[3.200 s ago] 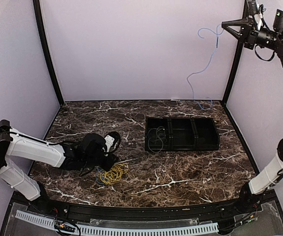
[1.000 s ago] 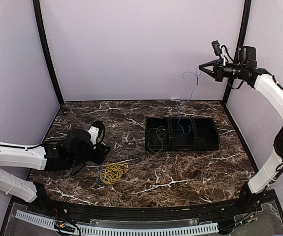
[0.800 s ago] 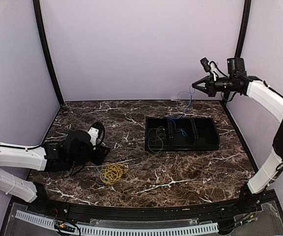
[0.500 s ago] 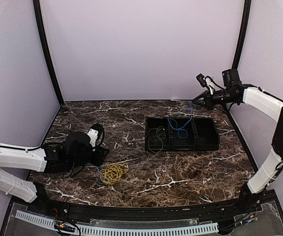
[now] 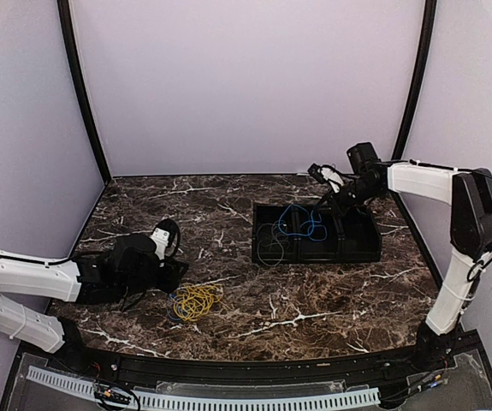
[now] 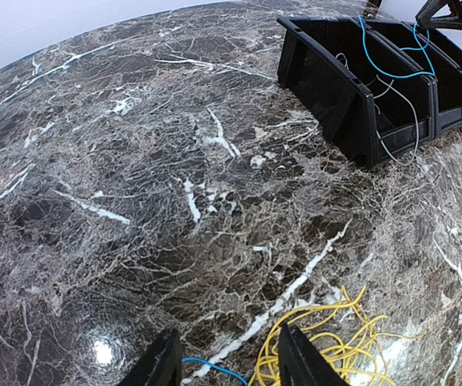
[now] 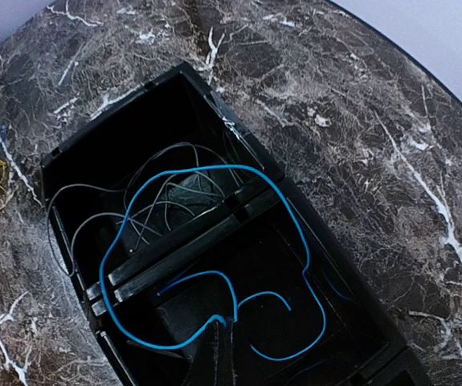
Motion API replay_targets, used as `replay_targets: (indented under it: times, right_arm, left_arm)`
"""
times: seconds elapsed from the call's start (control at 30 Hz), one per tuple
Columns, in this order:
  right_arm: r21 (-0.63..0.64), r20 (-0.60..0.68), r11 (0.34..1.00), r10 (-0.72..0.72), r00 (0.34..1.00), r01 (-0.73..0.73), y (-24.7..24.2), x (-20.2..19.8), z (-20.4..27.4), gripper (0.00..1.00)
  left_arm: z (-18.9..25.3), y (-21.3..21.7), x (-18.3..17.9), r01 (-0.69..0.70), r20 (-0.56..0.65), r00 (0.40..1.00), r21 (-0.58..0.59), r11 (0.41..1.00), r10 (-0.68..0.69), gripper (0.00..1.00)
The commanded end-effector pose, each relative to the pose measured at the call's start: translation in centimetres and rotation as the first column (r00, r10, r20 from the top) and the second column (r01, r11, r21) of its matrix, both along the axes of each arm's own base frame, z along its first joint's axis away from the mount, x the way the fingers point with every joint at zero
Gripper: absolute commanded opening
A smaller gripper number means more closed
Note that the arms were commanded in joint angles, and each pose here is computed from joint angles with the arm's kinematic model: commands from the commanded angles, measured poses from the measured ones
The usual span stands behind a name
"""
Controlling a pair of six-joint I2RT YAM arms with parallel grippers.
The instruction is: Untangle the cables
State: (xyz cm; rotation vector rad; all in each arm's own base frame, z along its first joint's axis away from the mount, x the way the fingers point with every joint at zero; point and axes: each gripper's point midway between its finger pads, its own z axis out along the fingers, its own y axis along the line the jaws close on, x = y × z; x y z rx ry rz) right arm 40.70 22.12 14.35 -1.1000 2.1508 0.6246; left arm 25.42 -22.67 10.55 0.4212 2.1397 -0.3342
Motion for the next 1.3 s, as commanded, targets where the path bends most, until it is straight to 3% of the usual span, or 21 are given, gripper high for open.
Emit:
replay_targets:
  times: [0.0, 0.23, 0.63, 0.8, 1.0, 1.27]
  right_arm:
    - [-0.098, 0.047, 0.994, -0.040, 0.998, 0.045, 0.5, 2.2, -1.4, 0.00]
    - [-0.212, 0.056, 0.970, -0.106, 0.993, 0.115, -0.8, 3.7, -3.9, 0.00]
    - [-0.311, 0.090, 0.945, -0.079, 0.993, 0.104, -1.3, 2.9, -4.4, 0.00]
    - [-0.348, 0.115, 0.933, -0.058, 0.992, 0.095, -0.5, 2.4, -3.1, 0.22]
    - [-0.326, 0.168, 0.938, -0.069, 0.983, 0.121, 0.0, 2.4, 0.8, 0.27]
    - [-0.201, 0.056, 0.979, 0.028, 0.998, -0.016, 3.9, -1.3, 2.2, 0.36]
  left_arm:
    - [0.0, 0.5, -0.1, -0.020, 0.008, 1.000, -0.017, 1.000, 0.020, 0.43]
    - [-0.2, 0.8, -0.2, -0.029, 0.006, 1.000, -0.017, 0.999, 0.029, 0.43]
    - [-0.4, 0.3, 0.0, -0.019, 0.005, 1.000, -0.022, 1.000, 0.019, 0.43]
    - [-0.3, 0.3, 0.0, -0.020, 0.005, 1.000, -0.024, 0.999, 0.020, 0.43]
    - [-0.1, 0.7, -0.2, -0.027, 0.010, 1.000, -0.029, 0.999, 0.027, 0.43]
    - [-0.2, 0.5, -0.1, -0.026, 0.009, 1.000, -0.039, 0.999, 0.026, 0.43]
